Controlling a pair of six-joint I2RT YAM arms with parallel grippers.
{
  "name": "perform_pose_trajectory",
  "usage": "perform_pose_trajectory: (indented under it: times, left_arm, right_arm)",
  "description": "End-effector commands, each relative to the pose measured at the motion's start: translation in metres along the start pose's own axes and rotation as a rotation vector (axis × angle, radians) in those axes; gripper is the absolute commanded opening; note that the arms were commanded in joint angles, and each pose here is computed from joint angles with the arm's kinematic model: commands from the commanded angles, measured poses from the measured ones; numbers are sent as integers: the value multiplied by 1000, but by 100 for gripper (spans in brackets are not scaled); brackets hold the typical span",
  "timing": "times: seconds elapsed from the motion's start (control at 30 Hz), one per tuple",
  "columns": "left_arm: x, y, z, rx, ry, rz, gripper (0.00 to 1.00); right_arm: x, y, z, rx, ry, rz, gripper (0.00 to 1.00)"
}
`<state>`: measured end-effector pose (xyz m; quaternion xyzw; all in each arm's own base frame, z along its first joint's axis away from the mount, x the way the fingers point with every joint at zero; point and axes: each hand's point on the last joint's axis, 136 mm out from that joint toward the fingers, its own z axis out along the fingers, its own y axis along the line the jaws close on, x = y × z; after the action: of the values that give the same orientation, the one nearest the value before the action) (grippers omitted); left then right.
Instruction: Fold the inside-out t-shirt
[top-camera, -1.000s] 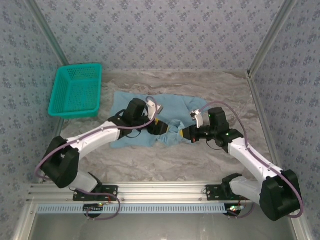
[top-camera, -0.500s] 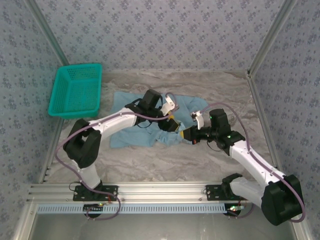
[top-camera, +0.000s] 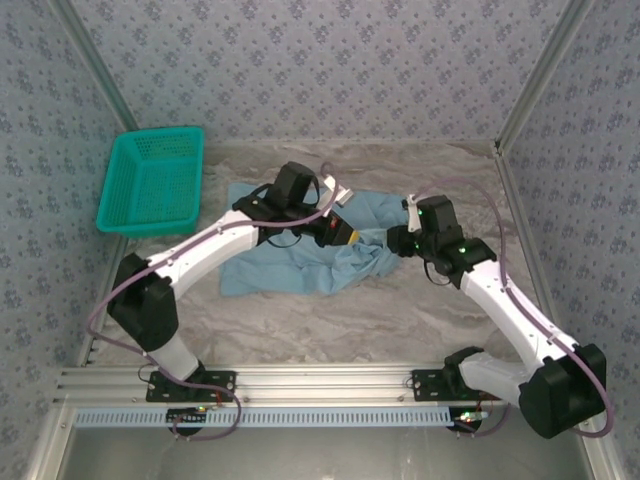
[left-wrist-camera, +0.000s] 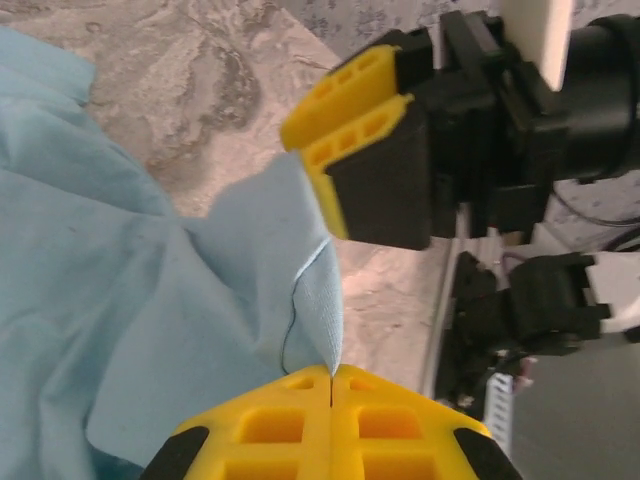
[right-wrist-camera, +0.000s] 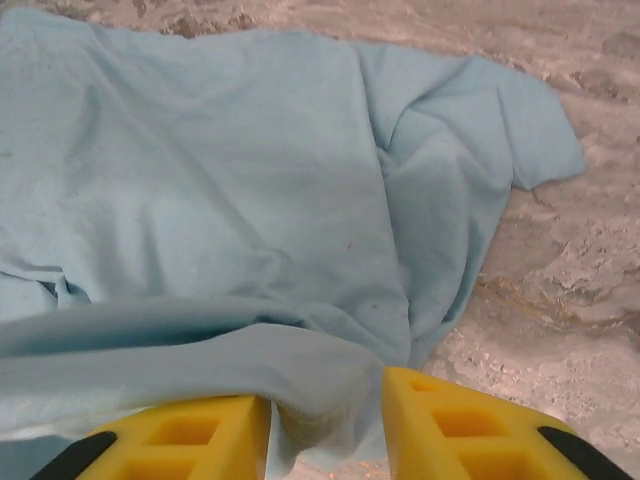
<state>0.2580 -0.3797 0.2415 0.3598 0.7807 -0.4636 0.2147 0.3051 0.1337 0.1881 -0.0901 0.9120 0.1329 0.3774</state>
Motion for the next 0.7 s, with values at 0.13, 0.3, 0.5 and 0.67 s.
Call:
perform_pose_trajectory:
  times: [0.13,0.3,0.5,0.67]
  left_arm:
    - [-5,-7,-7,28,-47,-212,0]
    - [-14,-9,-9,26,-67,-213,0]
    - [-13,-7,-8,21,-68,-222,0]
    - [-12,-7,-9,19,-67,-218,0]
  right_arm:
    - [7,37,-36,-128,-68,-189,55]
    - [19,58,-58,-263,-124,-181,54]
    - [46,114,-61,-507,-112,-266,32]
    - [54,131,-37,-515,-62,-311,27]
